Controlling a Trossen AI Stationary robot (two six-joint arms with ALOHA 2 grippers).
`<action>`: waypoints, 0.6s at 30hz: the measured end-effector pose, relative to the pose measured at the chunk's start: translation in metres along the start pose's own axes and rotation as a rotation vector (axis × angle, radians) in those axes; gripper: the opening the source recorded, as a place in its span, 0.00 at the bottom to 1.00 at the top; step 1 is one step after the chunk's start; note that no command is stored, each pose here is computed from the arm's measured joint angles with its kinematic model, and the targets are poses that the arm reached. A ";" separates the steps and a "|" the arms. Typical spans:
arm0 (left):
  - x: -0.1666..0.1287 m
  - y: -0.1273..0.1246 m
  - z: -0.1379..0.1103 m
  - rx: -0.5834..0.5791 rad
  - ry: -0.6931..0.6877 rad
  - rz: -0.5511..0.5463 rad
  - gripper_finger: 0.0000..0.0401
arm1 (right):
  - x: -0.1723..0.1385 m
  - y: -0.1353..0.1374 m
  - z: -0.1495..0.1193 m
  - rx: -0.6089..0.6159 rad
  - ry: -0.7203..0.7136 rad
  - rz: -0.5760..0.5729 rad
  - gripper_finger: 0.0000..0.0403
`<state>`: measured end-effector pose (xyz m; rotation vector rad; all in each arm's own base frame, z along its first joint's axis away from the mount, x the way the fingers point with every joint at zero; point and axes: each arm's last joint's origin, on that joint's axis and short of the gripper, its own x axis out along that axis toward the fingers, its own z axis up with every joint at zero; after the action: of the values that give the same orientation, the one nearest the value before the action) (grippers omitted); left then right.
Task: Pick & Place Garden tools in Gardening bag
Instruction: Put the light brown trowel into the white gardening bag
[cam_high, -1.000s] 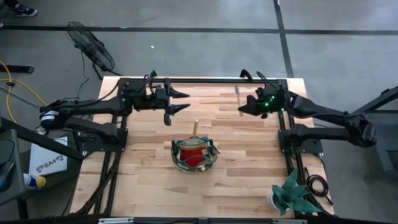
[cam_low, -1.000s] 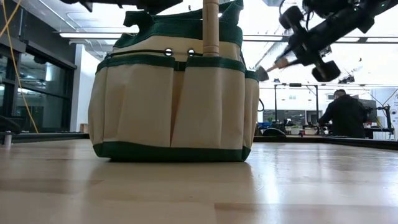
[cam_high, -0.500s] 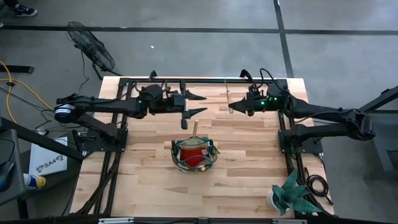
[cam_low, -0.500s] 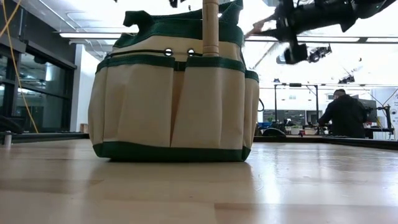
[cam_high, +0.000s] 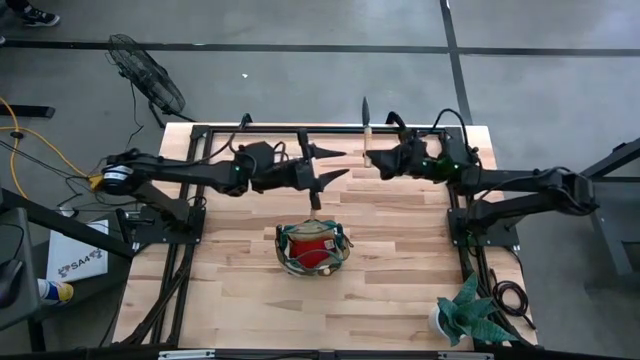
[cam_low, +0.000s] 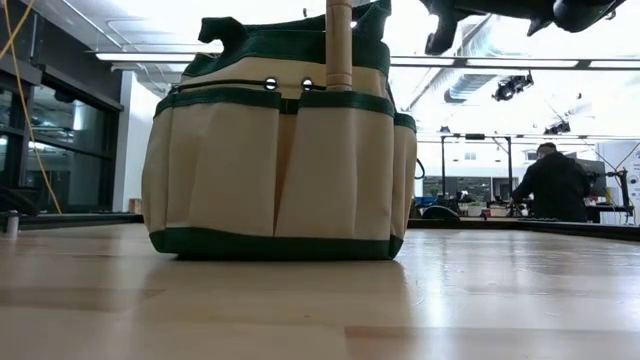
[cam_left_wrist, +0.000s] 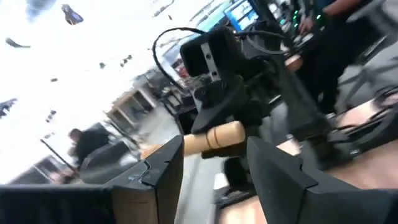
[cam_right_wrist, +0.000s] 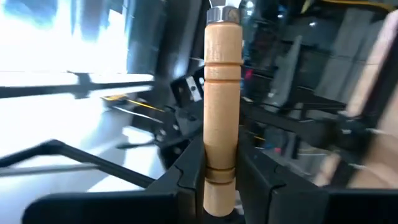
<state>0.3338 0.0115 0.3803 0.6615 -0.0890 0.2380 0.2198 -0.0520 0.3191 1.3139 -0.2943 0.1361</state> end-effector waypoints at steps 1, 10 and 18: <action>0.002 0.000 0.002 0.035 0.003 0.014 0.43 | 0.002 0.001 -0.002 0.015 -0.007 0.019 0.13; 0.005 -0.005 0.000 0.337 0.117 0.099 0.43 | 0.015 0.008 -0.036 0.162 -0.053 0.176 0.13; 0.005 -0.006 0.000 0.417 0.109 0.076 0.43 | 0.026 -0.009 -0.055 0.231 -0.115 0.124 0.13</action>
<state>0.3405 0.0083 0.3777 1.0589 0.0421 0.3708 0.2548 -0.0026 0.3061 1.5354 -0.4696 0.2040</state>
